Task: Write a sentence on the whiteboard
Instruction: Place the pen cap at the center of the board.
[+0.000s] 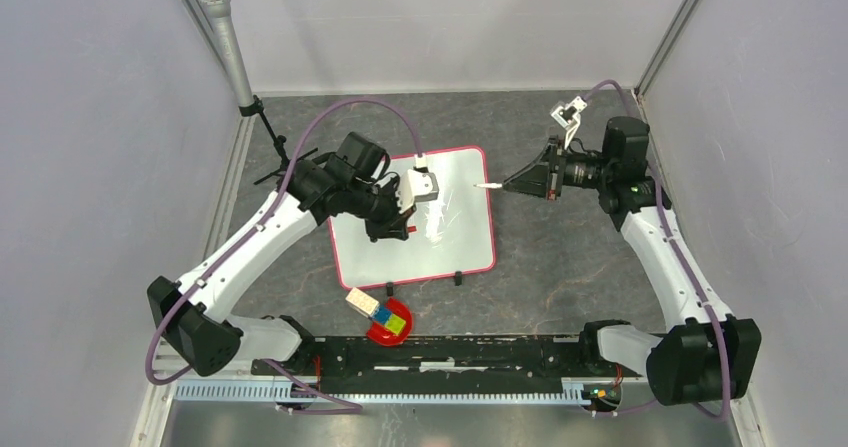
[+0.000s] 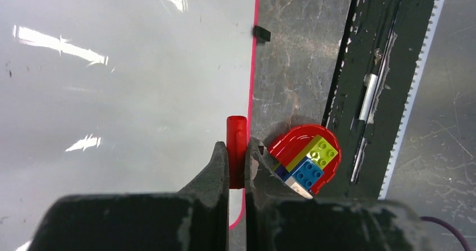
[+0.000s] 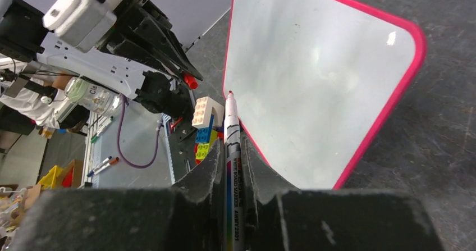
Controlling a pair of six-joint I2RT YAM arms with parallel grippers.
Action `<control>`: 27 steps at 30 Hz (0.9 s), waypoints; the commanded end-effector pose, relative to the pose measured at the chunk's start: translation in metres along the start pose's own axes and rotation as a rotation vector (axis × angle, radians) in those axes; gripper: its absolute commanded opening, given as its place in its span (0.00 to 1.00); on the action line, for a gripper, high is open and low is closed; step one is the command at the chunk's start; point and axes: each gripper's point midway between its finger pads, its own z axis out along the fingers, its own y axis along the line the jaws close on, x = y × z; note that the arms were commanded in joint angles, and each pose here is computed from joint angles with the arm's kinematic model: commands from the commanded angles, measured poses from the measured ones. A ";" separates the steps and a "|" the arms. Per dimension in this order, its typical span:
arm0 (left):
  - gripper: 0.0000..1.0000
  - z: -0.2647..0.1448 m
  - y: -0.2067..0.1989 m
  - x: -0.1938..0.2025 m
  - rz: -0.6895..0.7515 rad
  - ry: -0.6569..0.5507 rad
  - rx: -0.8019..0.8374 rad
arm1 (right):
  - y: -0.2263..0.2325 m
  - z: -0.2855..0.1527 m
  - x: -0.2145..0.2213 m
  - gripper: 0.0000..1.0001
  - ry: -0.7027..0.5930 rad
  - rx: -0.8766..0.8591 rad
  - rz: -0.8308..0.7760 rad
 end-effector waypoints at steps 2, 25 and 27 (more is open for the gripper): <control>0.02 -0.026 0.011 0.019 -0.057 -0.029 -0.050 | -0.004 -0.019 0.001 0.00 0.020 0.004 -0.066; 0.04 -0.121 0.102 0.287 -0.655 0.090 -0.523 | -0.032 -0.035 0.025 0.00 0.005 0.072 -0.006; 0.08 -0.119 0.116 0.301 -0.663 0.104 -0.584 | -0.032 -0.035 0.025 0.00 -0.003 0.075 0.002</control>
